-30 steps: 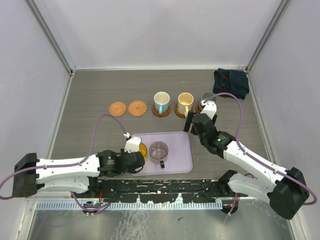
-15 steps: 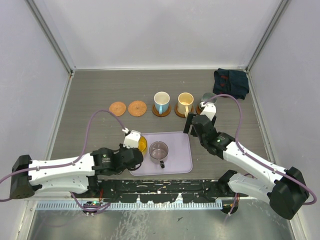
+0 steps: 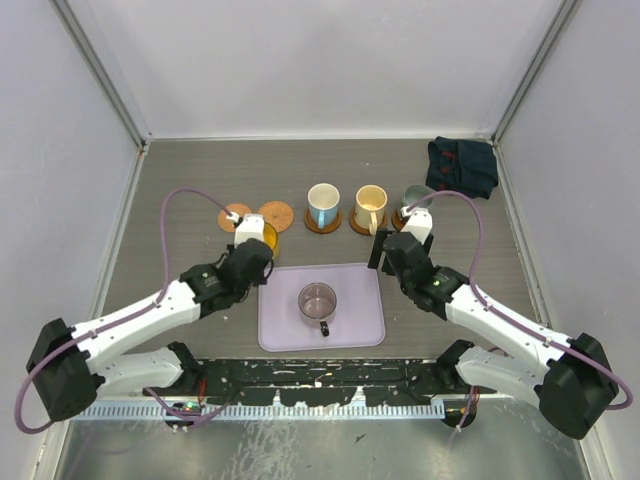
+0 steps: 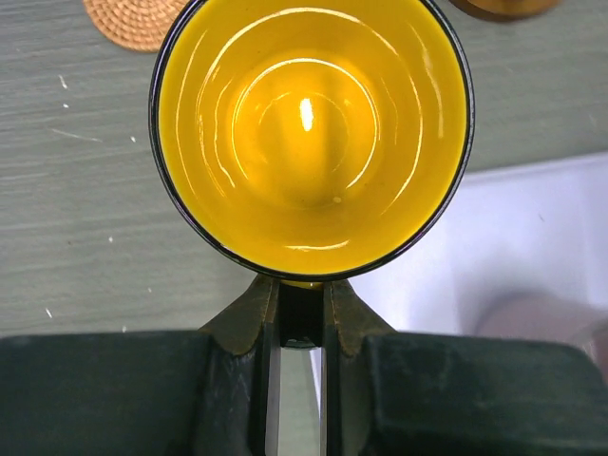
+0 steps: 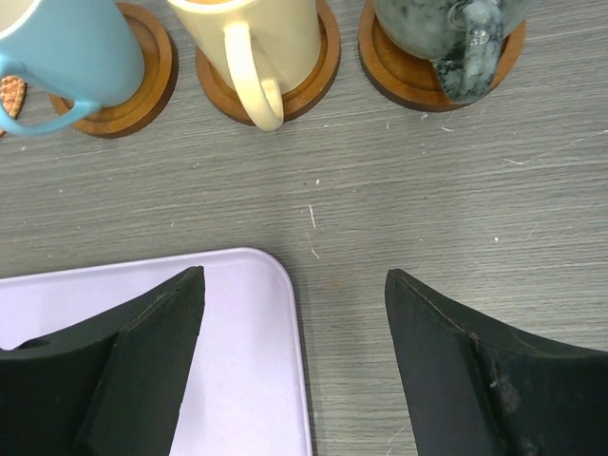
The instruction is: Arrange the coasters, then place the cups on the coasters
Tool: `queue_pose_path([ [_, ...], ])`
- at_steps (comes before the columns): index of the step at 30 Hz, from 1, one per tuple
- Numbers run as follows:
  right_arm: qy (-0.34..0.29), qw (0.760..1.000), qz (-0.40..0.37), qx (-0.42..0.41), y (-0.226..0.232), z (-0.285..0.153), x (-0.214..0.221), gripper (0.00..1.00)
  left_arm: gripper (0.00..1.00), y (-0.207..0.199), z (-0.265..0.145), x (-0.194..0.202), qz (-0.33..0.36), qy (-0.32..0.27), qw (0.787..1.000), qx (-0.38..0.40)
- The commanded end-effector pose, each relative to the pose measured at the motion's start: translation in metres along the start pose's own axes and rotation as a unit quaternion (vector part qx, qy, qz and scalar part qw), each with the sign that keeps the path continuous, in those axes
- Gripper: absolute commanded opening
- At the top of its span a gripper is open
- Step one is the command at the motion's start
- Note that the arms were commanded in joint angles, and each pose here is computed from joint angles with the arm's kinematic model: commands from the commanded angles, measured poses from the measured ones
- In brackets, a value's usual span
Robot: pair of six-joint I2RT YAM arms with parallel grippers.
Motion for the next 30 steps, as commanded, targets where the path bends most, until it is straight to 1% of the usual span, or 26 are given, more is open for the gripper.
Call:
queue_pose_path([
  [1, -0.048, 0.999, 0.013, 0.01, 0.001, -0.003, -0.017, 0.81, 0.0, 0.006, 0.023, -0.06, -0.022, -0.081, 0.996, 0.006],
  [5, -0.065, 0.997, 0.009, 0.035, -0.004, -0.003, -0.021, 0.82, 0.0, 0.012, 0.048, -0.084, -0.022, -0.083, 0.996, 0.004],
  [9, -0.078, 0.996, 0.012, 0.045, -0.006, -0.004, -0.026, 0.82, 0.0, 0.015, 0.079, -0.098, -0.019, -0.073, 0.997, 0.005],
  [17, -0.09, 0.995, 0.015, 0.047, -0.008, -0.007, -0.032, 0.82, 0.0, 0.021, 0.13, -0.113, -0.04, -0.061, 0.997, -0.002],
  [23, -0.096, 0.994, 0.017, 0.045, -0.008, -0.01, -0.035, 0.82, 0.0, 0.019, 0.15, -0.119, -0.044, -0.057, 0.997, -0.01],
  [30, -0.093, 0.995, 0.014, 0.044, -0.008, -0.009, -0.034, 0.82, 0.0, 0.018, 0.155, -0.121, -0.049, -0.06, 0.997, -0.017],
])
Point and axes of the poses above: each gripper's point midway between its finger pads, its own z axis out along the fingers, its own y axis along the line the jaws close on, x = y × z, the point moved 7 cm from there along -z, back along the fingers, and after that the axes turned 15 degrees about z, right-handed, at the moved point
